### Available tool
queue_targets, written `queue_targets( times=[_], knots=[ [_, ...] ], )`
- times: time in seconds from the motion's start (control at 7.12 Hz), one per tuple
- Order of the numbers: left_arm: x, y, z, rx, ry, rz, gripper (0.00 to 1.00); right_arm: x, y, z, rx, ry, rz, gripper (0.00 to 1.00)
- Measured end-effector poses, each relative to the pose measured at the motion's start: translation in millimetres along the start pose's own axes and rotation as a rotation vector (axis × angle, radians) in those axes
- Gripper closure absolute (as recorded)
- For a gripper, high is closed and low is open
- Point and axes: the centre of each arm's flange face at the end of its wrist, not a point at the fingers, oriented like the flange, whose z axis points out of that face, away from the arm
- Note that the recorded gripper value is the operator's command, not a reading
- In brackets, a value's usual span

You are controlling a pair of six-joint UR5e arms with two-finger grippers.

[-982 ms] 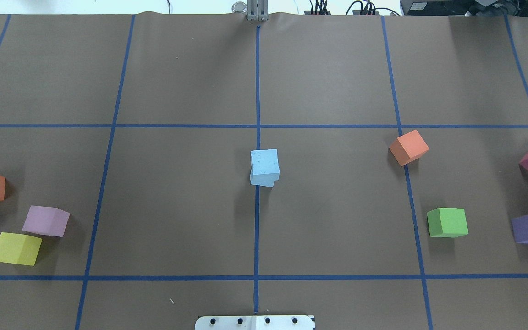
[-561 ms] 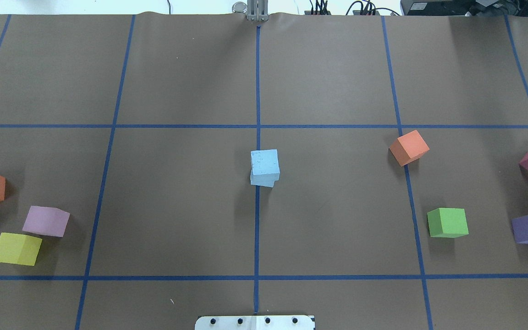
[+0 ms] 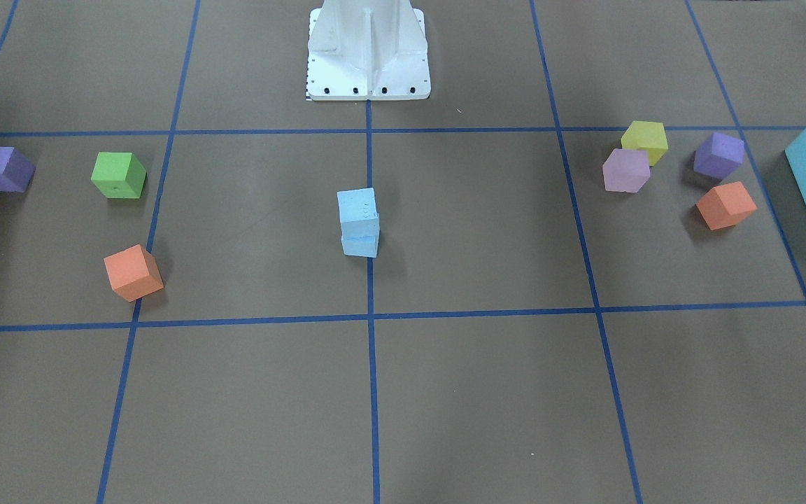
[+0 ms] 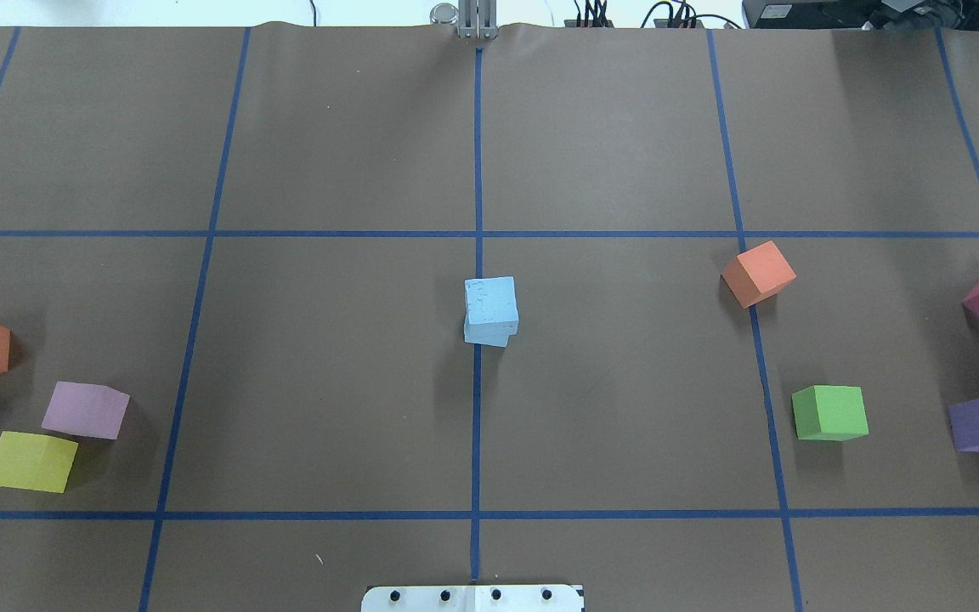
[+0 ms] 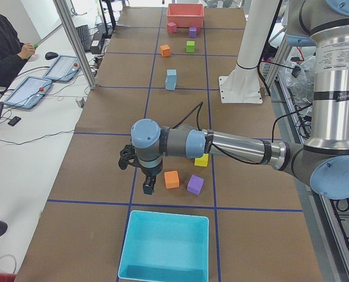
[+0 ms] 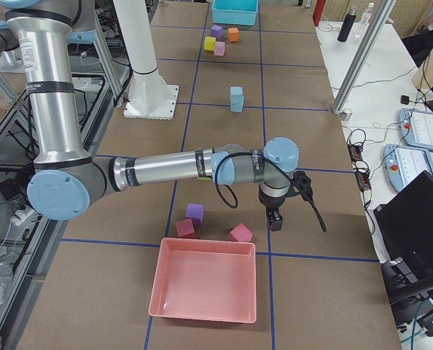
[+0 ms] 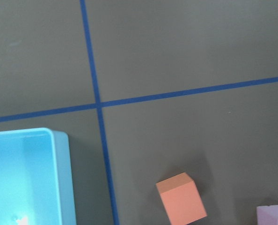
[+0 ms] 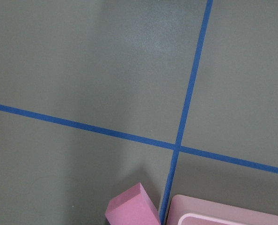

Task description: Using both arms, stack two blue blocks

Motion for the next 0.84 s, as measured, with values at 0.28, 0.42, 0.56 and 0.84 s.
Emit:
queue_targets(
  times=[0.28,0.42,0.56,0.84],
  knots=[
    [-14,2,13,-0.025,0.003,-0.014,0.02,2,1,3,-0.005,0.0,0.004,0.0],
    [-19,3,17,-0.033,0.004,-0.019,0.02,6,4,7,-0.015,-0.002,0.013,0.0],
    [-22,4,20,-0.039,0.005,-0.023,0.02,12,5,14,-0.028,-0.006,0.025,0.0],
    [-24,5,22,-0.042,0.006,-0.023,0.02,20,6,23,-0.047,-0.012,0.043,0.0]
  ],
)
